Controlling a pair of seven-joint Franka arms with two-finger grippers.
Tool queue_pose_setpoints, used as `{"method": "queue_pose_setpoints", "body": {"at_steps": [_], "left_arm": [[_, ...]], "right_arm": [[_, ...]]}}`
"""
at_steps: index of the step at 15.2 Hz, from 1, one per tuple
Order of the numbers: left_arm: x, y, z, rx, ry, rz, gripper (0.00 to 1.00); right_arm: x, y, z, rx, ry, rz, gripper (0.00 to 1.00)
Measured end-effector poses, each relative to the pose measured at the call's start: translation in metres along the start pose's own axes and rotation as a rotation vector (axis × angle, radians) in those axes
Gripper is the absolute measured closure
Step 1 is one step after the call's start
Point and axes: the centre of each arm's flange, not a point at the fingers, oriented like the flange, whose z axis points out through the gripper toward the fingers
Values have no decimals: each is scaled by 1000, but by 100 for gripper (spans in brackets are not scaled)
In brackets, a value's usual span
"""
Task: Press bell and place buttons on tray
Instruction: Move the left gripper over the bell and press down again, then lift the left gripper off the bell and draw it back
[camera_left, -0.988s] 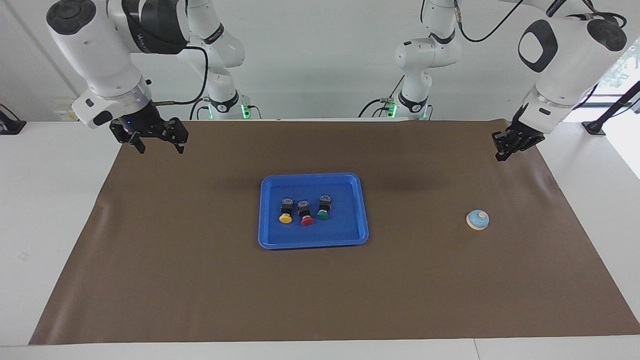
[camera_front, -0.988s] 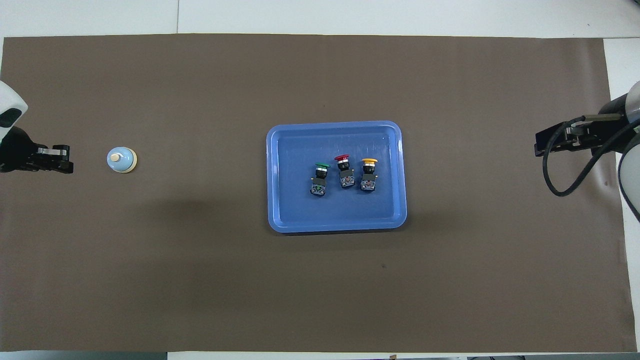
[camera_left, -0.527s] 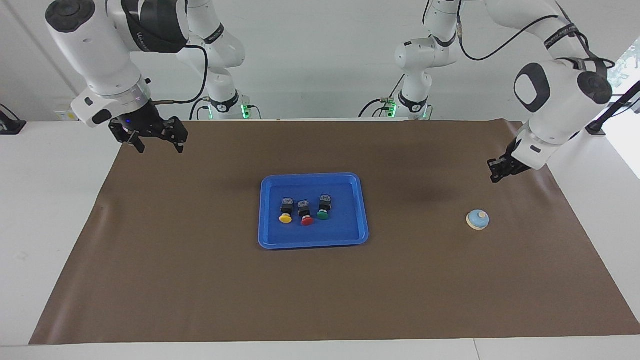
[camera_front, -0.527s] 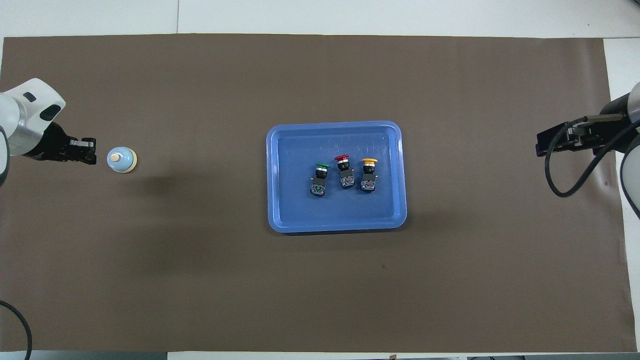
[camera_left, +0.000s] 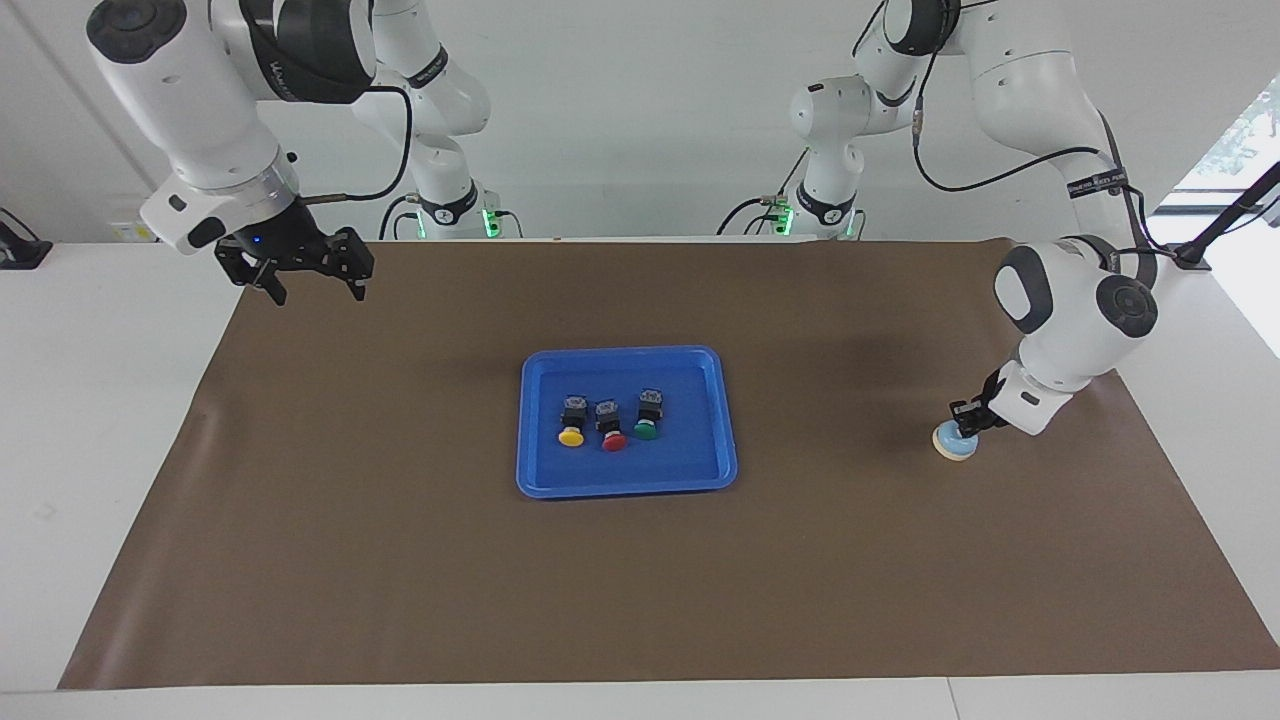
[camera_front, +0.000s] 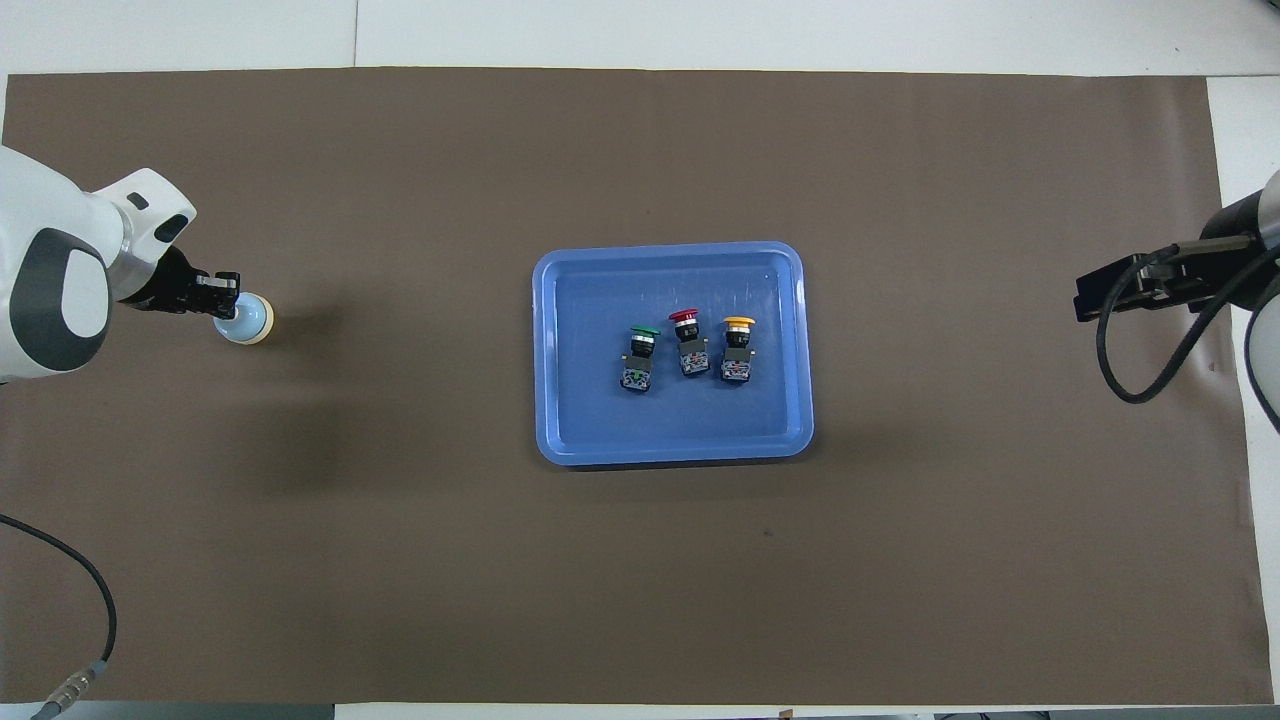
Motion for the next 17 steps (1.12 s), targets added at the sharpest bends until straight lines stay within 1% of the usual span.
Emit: {"method": "queue_pose_setpoints", "body": {"at_steps": [2,4,6,7,8,9,11,12,13,16,17], "left_arm": [[0,-1,0,0,-3,0,99],[2,-1,-11,-1,-19,-1,99],[2,-2,-55,-2,-53,-2,99],[-3,-2,-73,-1,-60,-2,93],[-10,-1,-92,0,-64,-2,84],[-18,1,-111,1,-68,0,71],[-37,7,-139,2,-88,6,50],[-45,10,-148,2,-101,9,45],[-52,12,-153,2,-114,12,32],[-66,14,-163,2,-142,14,1],[-70,15,-167,3,-140,15,0]], "right_arm": [[0,0,0,0,0,0,0],[0,0,0,0,0,0,0],[0,0,0,0,0,0,0],[0,0,0,0,0,0,0],[0,0,0,0,0,0,0],[0,0,0,0,0,0,0],[0,0,0,0,0,0,0],[0,0,0,0,0,0,0],[0,0,0,0,0,0,0],[0,0,0,0,0,0,0],[0,0,0,0,0,0,0]]}}
